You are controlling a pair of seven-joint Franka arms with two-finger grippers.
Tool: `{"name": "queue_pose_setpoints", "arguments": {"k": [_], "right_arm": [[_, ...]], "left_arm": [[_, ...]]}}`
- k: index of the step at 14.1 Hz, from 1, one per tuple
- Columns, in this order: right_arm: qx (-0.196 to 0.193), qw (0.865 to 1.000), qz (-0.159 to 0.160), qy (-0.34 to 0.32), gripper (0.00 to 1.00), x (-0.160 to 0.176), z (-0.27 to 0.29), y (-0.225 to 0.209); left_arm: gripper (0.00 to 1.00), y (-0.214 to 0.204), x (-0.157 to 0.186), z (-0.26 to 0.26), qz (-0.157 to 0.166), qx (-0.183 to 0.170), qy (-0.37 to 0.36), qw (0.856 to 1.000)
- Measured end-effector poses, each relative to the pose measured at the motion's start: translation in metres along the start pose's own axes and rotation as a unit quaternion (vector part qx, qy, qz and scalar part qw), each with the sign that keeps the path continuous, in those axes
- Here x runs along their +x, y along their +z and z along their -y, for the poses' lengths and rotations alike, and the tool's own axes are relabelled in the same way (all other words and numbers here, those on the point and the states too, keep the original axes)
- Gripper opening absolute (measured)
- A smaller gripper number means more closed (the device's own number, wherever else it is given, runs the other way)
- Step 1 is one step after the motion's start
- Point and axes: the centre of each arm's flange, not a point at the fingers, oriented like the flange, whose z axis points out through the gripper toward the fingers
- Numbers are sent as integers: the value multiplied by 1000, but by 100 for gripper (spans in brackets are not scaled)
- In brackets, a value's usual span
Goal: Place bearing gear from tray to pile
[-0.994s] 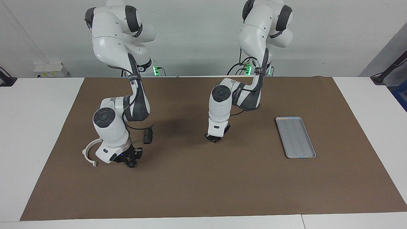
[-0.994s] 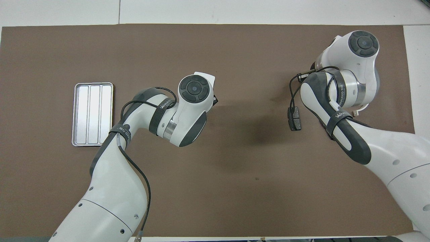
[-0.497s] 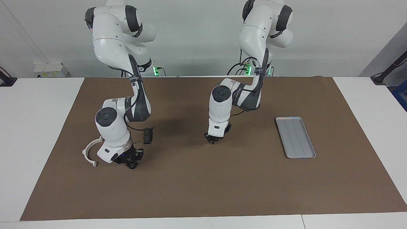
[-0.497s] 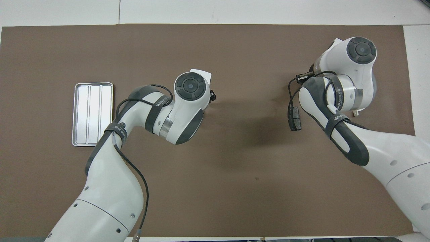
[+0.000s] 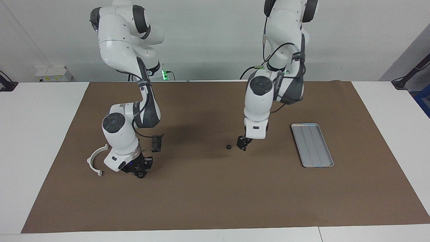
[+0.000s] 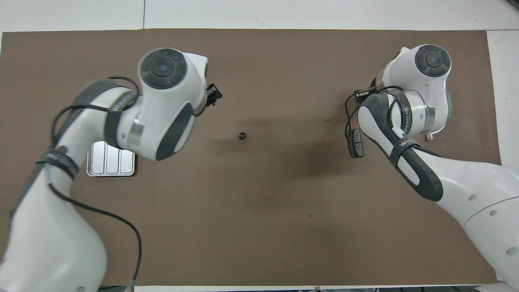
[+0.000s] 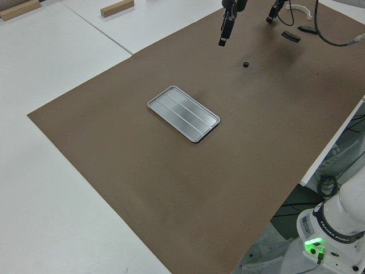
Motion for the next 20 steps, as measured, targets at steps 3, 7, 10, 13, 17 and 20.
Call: {"name": "queue_pose_setpoints", "arguments": {"k": [3, 7, 10, 13, 17, 20], "right_arm": [[-4, 998, 25, 57, 100, -11, 72, -81], [1, 988, 15, 157, 100, -41, 197, -129], [17, 977, 23, 212, 100, -61, 256, -126], [24, 967, 20, 253, 100, -73, 296, -114], [30, 963, 17, 268, 100, -88, 361, -50], [20, 963, 11, 267, 100, -80, 361, -9]], "left_arm": [[100, -53, 27, 96, 15, -2, 44, 999], [100, -90, 30, 174, 39, -3, 99, 994], [100, -97, 29, 190, 44, -4, 119, 992], [100, -93, 29, 189, 44, -4, 140, 989], [100, -86, 37, 187, 17, -13, 144, 989], [100, -79, 37, 187, 19, -12, 144, 989]]}}
